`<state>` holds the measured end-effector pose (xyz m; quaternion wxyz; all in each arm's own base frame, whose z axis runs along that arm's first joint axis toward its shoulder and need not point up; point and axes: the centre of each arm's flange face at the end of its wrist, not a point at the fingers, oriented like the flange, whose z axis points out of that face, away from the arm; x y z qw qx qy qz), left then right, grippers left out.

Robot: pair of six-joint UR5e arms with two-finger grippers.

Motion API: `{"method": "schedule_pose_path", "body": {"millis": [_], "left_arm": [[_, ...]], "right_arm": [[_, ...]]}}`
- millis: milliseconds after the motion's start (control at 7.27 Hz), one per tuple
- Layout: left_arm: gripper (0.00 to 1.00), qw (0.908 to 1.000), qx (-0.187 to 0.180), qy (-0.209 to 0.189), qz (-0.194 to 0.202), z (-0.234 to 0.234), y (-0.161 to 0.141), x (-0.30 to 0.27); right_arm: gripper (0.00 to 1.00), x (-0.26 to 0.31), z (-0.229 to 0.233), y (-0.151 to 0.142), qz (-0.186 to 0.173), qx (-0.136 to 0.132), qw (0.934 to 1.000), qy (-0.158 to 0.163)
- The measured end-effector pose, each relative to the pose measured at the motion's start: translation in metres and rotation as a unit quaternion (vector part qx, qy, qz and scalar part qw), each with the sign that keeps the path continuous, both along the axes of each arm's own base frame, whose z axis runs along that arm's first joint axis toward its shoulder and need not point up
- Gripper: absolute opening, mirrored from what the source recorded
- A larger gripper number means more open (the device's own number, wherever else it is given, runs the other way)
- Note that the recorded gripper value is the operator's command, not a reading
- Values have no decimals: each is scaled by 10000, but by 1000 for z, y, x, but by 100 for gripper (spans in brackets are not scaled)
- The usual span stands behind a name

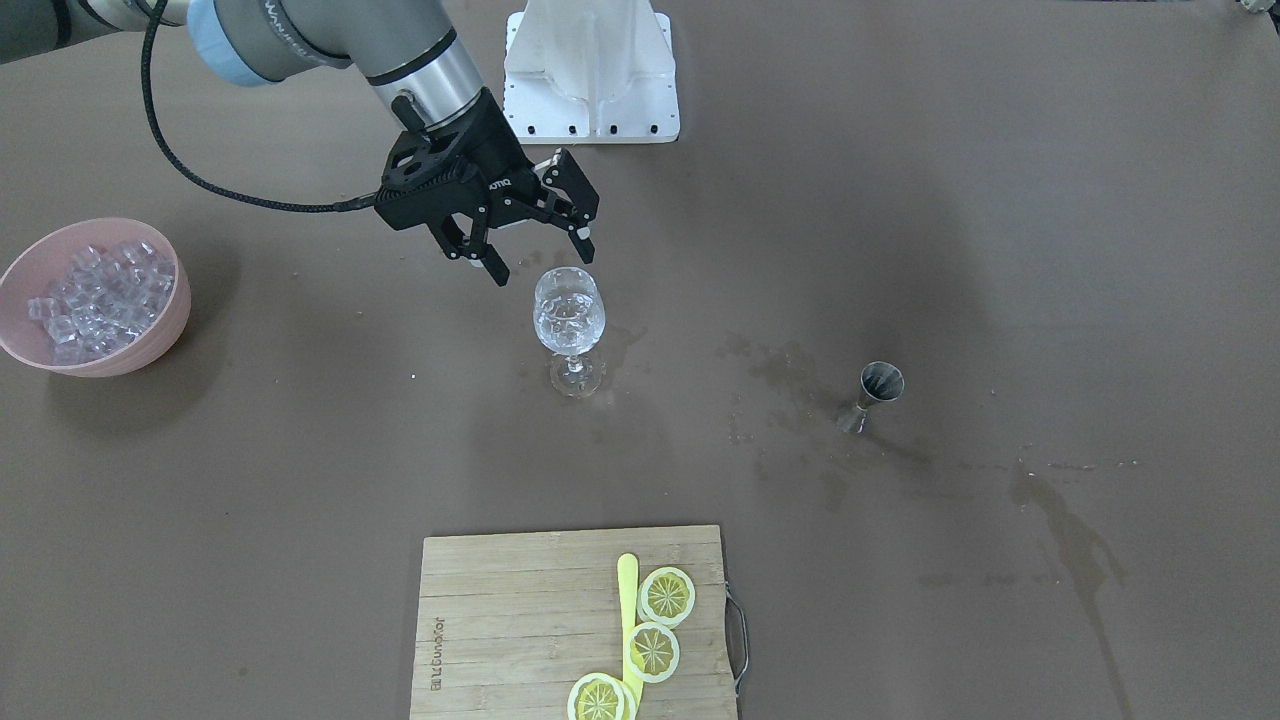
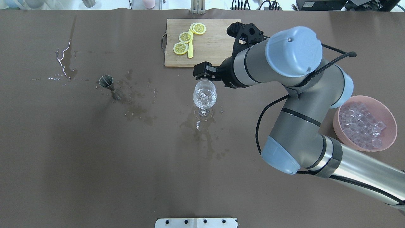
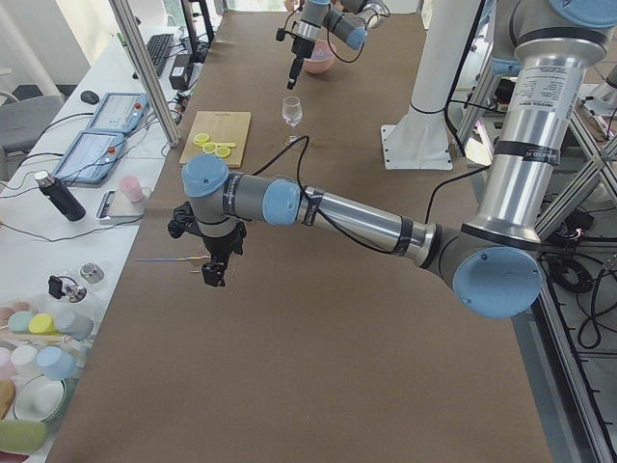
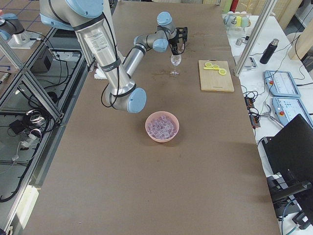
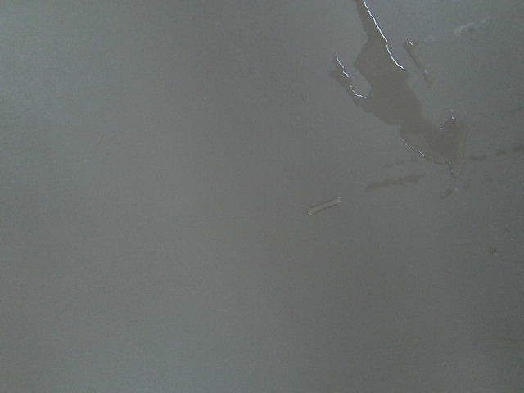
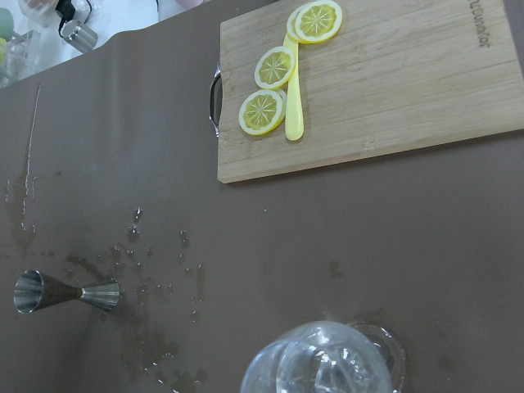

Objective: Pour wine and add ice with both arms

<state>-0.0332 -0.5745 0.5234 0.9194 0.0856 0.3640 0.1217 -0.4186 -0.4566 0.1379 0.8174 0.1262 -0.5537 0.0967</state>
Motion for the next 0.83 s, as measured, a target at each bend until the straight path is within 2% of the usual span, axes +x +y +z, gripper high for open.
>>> {"method": "schedule_pose_path", "body": {"millis": [275,413,551,688,826], "left_arm": [[98,10000,16,-3,-41,-1,-3,-5],[98,10000,56,-2,-62,-1,-3,-8],[98,9999,84,-10,-76,1,-3,-10],[98,9999,84,-18,-86,4,-3,-11],[98,9999,74,-26,-93,6,-2,-11]], "right_arm": [[100,40,17,-32,-319,-118,9986,405],[100,65,38,-50,-517,-196,9960,708],[100,95,69,-69,-778,-198,9906,1109],[100,128,105,-88,-1081,-130,9818,1556],[100,166,144,-108,-1414,-50,9694,2007]]}}
